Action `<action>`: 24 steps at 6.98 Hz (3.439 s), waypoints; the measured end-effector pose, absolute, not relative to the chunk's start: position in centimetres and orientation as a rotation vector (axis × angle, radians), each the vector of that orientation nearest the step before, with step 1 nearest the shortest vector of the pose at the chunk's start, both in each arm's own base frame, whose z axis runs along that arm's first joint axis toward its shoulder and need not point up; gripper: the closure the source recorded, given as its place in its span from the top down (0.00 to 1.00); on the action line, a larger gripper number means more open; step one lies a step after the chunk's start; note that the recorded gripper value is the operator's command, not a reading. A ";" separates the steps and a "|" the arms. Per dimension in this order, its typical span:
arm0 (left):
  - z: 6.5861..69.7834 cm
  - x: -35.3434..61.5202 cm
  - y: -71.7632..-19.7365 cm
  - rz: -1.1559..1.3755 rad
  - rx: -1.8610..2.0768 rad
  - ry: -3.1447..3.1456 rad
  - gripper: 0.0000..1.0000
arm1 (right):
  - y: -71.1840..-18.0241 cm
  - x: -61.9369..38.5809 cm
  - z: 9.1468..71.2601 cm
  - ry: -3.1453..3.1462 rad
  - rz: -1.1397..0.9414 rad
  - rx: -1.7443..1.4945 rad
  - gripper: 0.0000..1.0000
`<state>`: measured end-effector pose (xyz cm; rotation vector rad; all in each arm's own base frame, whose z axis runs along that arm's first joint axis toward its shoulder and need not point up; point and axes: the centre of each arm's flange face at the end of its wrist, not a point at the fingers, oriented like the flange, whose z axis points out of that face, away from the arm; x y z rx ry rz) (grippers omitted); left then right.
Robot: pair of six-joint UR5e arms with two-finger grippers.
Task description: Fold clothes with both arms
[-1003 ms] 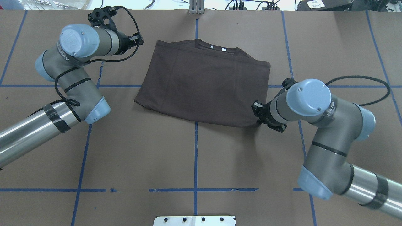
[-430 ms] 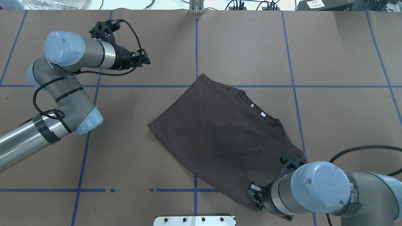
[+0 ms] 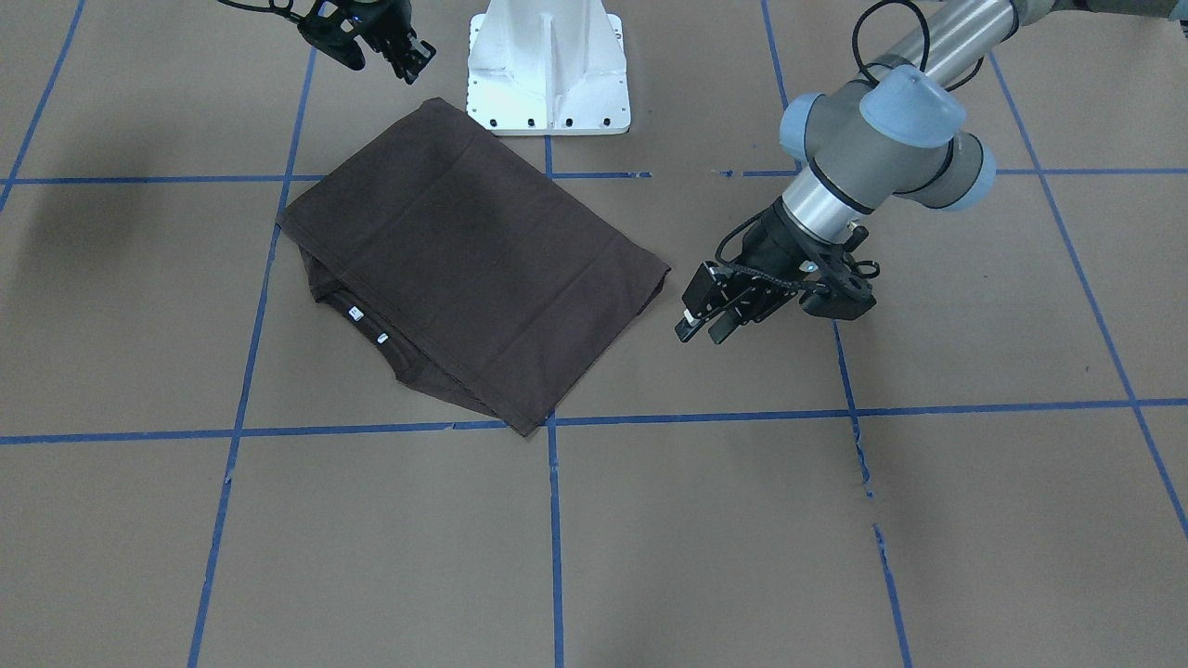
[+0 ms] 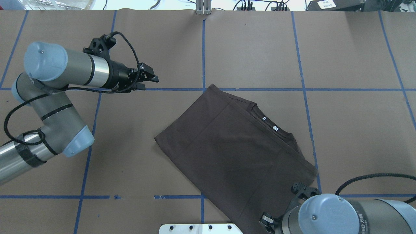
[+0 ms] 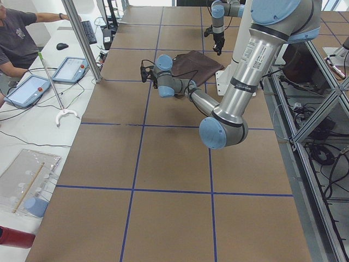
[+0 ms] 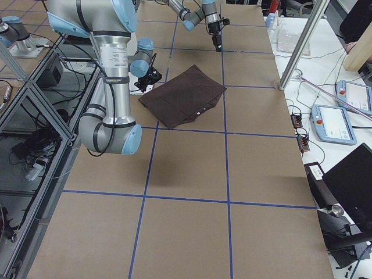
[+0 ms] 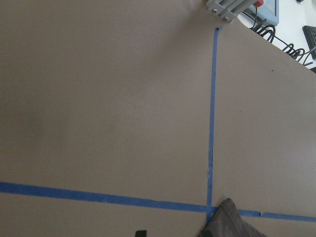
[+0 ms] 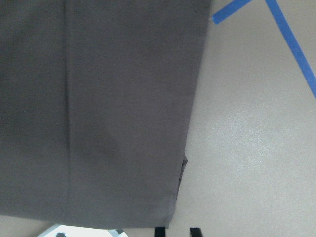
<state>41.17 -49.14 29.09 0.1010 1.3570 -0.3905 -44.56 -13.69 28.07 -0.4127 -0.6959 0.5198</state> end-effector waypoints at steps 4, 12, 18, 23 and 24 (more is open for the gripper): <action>34.0 46.2 -40.9 -0.423 -0.031 1.271 0.79 | -21.9 -41.9 24.3 -0.823 0.693 -0.356 1.00; 33.9 50.2 -37.2 -0.370 -0.072 1.239 0.00 | -27.6 -39.4 23.0 -0.885 0.784 -0.286 1.00; 31.1 48.4 -55.9 -0.458 0.157 1.190 0.00 | -29.6 -42.2 23.5 -0.869 0.797 -0.221 1.00; 23.9 47.2 -66.3 -0.521 0.301 1.216 0.80 | -31.8 -47.0 24.2 -0.902 0.816 -0.170 1.00; 23.7 45.9 -64.6 -0.505 0.302 1.245 0.81 | -32.3 -48.6 24.5 -0.898 0.817 -0.170 0.96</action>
